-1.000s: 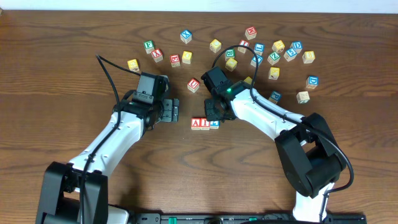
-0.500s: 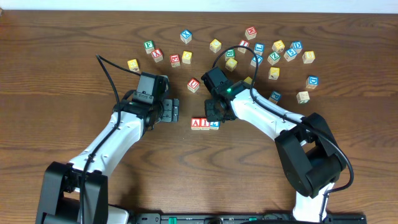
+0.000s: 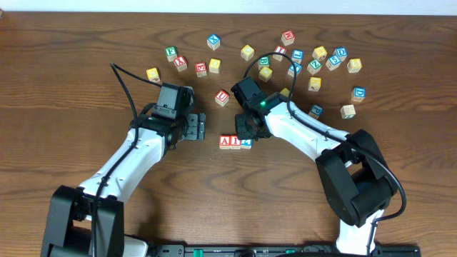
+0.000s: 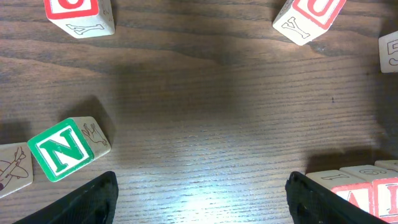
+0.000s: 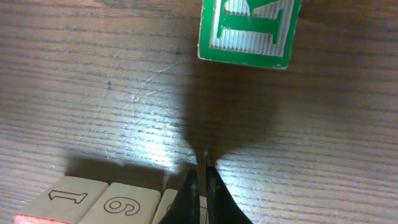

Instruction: Spell out AI2

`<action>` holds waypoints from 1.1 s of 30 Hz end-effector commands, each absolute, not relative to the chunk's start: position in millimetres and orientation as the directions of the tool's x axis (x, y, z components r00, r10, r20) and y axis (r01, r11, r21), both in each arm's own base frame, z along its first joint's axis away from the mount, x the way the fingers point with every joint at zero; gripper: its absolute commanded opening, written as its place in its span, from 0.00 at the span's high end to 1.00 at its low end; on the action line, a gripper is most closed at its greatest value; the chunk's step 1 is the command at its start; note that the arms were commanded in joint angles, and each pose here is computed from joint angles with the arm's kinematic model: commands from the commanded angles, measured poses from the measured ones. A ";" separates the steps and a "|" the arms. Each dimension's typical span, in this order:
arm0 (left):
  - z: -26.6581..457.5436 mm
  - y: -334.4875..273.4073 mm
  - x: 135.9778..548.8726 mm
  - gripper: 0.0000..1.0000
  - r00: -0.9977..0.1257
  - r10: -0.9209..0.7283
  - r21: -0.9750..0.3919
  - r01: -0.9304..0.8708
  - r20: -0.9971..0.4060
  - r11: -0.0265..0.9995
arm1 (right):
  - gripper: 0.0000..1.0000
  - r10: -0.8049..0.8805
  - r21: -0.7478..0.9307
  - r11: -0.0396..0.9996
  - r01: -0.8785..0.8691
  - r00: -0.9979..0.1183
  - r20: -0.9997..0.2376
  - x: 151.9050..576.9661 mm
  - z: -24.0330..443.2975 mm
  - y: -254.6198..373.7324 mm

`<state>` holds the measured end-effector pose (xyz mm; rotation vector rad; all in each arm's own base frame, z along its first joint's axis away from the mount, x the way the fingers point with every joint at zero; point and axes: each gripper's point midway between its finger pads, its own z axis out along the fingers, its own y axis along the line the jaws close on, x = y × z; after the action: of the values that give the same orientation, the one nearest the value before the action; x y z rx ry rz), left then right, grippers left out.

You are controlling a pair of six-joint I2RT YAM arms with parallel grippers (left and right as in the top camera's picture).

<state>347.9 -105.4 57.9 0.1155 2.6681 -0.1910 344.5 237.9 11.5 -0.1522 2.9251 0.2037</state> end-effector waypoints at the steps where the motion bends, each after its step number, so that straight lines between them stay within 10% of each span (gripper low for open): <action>1: 66.5 -105.8 350.2 0.15 -0.883 0.035 -0.128 0.107 -0.467 0.986 | 0.99 -0.083 0.148 0.982 -0.117 -0.972 -0.219 347.6 15.9 248.0; 33: 66.5 -105.8 350.2 0.15 -0.883 0.035 -0.128 0.107 -0.468 0.986 | 0.99 -0.023 0.094 0.994 -0.050 -0.964 -0.267 363.1 17.0 230.6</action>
<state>347.8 -105.3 57.8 0.1154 2.6685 -0.1904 349.0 239.0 12.7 -0.1338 2.9056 0.2055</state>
